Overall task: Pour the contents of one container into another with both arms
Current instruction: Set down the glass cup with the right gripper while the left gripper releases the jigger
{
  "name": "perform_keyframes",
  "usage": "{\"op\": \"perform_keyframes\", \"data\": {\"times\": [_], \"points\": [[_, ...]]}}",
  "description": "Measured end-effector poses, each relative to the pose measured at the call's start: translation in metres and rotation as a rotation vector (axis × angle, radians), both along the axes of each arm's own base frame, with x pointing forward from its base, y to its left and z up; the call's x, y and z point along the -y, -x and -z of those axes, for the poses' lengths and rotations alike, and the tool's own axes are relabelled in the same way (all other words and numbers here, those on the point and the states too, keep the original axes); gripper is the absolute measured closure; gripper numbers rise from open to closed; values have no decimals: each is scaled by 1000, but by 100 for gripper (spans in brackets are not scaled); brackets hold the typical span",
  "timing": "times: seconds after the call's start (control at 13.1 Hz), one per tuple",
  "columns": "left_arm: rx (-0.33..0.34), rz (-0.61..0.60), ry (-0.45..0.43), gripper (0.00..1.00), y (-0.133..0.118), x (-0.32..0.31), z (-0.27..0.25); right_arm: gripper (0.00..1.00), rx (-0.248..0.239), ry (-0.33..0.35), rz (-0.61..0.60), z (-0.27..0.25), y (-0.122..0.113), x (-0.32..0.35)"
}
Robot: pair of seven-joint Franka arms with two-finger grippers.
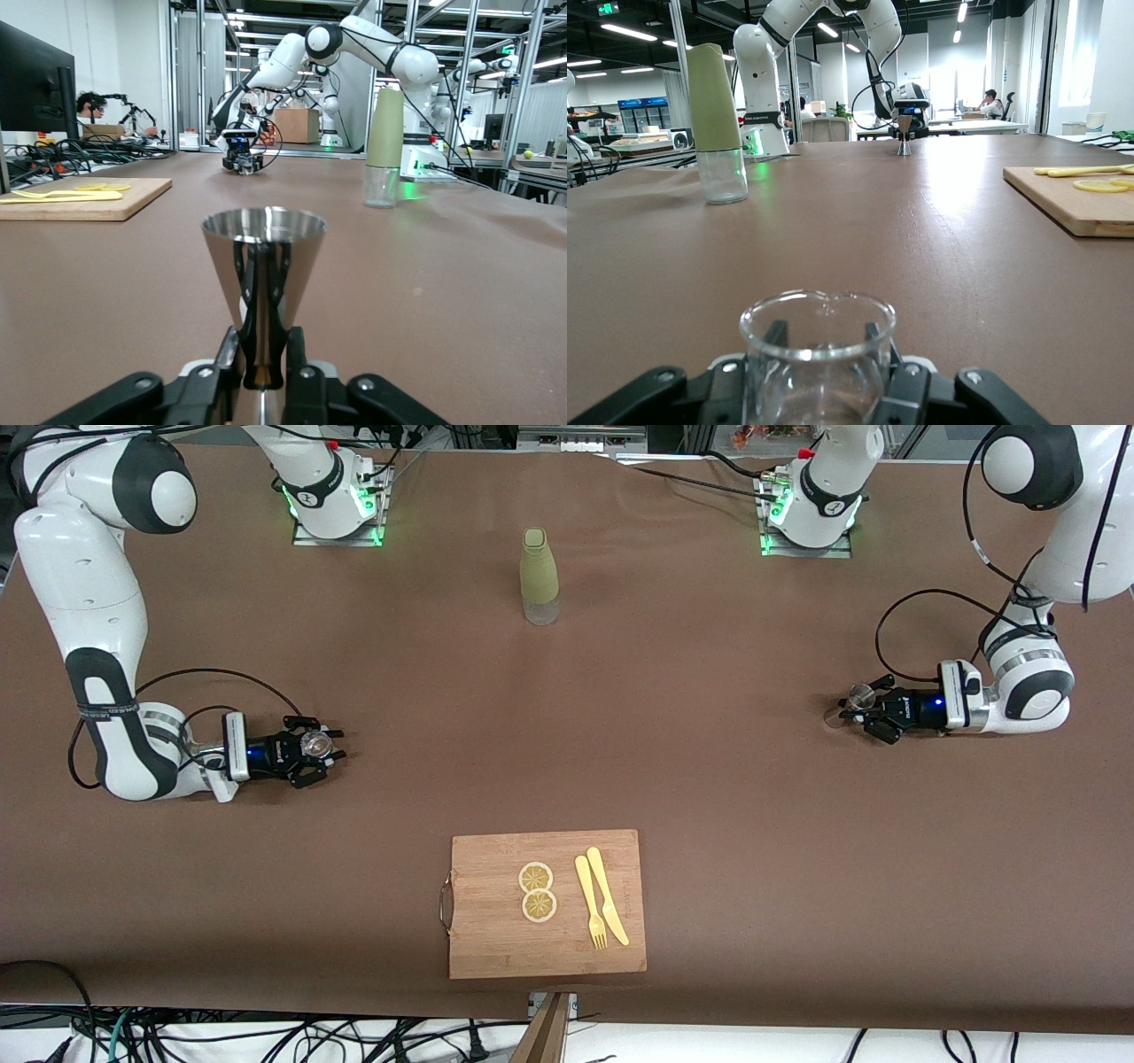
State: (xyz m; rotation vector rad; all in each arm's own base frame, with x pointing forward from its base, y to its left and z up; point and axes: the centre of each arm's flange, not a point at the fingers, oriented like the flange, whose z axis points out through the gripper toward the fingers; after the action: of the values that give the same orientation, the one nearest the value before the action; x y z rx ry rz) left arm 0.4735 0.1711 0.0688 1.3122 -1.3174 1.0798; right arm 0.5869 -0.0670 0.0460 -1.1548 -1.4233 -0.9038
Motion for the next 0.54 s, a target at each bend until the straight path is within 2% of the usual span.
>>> {"op": "perform_keyframes", "data": {"times": [0.08, 0.15, 0.31, 0.38, 0.54], "points": [[5, 5, -5, 60, -2, -1, -1, 37, -1, 7, -1, 0, 1, 3], [13, 7, -9, 52, -5, -3, -3, 24, -2, 16, -1, 1, 1, 7], [29, 7, -25, 32, -13, -8, -7, 3, -6, 40, 2, 2, 4, 20], [37, 1, -51, 18, -20, -15, -11, 0, -10, 52, 4, 3, 5, 27], [56, 1, -165, 0, -39, -42, -22, 0, -14, 68, 12, 2, 7, 40]]}}
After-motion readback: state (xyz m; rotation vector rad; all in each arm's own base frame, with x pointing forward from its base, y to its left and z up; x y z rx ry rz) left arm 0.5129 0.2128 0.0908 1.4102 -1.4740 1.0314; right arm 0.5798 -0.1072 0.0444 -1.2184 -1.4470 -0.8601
